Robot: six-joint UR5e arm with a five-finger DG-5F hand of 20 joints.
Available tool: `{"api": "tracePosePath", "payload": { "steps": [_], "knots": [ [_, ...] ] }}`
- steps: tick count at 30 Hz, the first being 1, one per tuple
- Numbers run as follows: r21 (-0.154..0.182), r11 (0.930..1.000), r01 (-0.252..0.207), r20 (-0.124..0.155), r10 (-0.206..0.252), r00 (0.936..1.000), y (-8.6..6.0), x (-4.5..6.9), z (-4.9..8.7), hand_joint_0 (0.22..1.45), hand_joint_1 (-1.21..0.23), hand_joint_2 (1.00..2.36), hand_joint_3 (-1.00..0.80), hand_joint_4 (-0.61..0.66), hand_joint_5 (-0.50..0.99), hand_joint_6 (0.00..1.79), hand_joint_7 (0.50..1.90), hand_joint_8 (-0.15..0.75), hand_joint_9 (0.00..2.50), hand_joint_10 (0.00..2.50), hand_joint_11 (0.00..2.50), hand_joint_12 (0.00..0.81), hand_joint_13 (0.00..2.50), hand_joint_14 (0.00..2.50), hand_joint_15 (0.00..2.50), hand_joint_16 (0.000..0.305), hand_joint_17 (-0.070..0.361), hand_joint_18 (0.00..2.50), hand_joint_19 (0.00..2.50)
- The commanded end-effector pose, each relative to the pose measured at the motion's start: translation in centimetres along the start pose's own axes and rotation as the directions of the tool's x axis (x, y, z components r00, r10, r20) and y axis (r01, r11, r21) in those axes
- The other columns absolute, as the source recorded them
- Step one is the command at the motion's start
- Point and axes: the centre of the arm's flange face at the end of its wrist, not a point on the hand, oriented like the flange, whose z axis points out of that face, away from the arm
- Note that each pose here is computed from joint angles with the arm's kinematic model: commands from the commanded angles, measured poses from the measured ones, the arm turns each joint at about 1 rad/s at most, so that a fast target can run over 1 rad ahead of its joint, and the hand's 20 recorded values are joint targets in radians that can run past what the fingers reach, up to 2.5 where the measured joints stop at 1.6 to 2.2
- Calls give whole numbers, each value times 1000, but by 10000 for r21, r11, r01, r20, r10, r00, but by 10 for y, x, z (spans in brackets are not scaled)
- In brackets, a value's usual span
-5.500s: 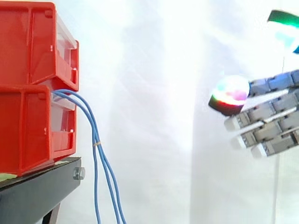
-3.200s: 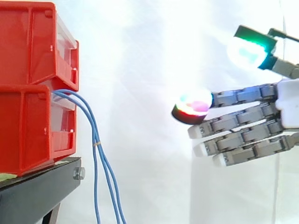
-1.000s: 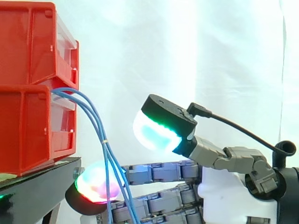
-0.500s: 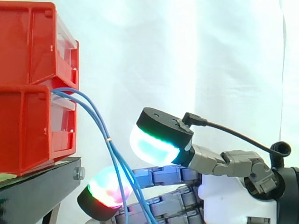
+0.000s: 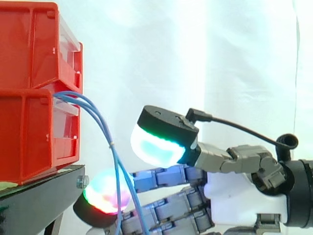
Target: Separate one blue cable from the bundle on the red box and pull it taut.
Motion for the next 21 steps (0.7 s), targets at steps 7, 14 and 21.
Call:
{"api": "tracePosePath", "payload": {
  "steps": [7, 14, 21],
  "knots": [
    [181, 9998, 87, 7, -87, 10000, 21, -4, -6, 580, -659, 1003, -458, 183, -113, 689, 855, 197, 656, 7, 207, 306, 572, 11, 265, 45, 101, 306, 325],
    [50, 9999, 105, 37, -105, 9999, 38, -5, -8, 604, -674, 1008, -403, 156, -132, 783, 730, 196, 658, 8, 234, 303, 584, 12, 279, 44, 100, 314, 335],
    [182, 9997, 133, 21, -133, 9999, 38, -6, -9, 629, -761, 1012, -317, 144, -160, 871, 643, 195, 636, 10, 281, 308, 604, 13, 309, 45, 102, 333, 349]
  ]
}}
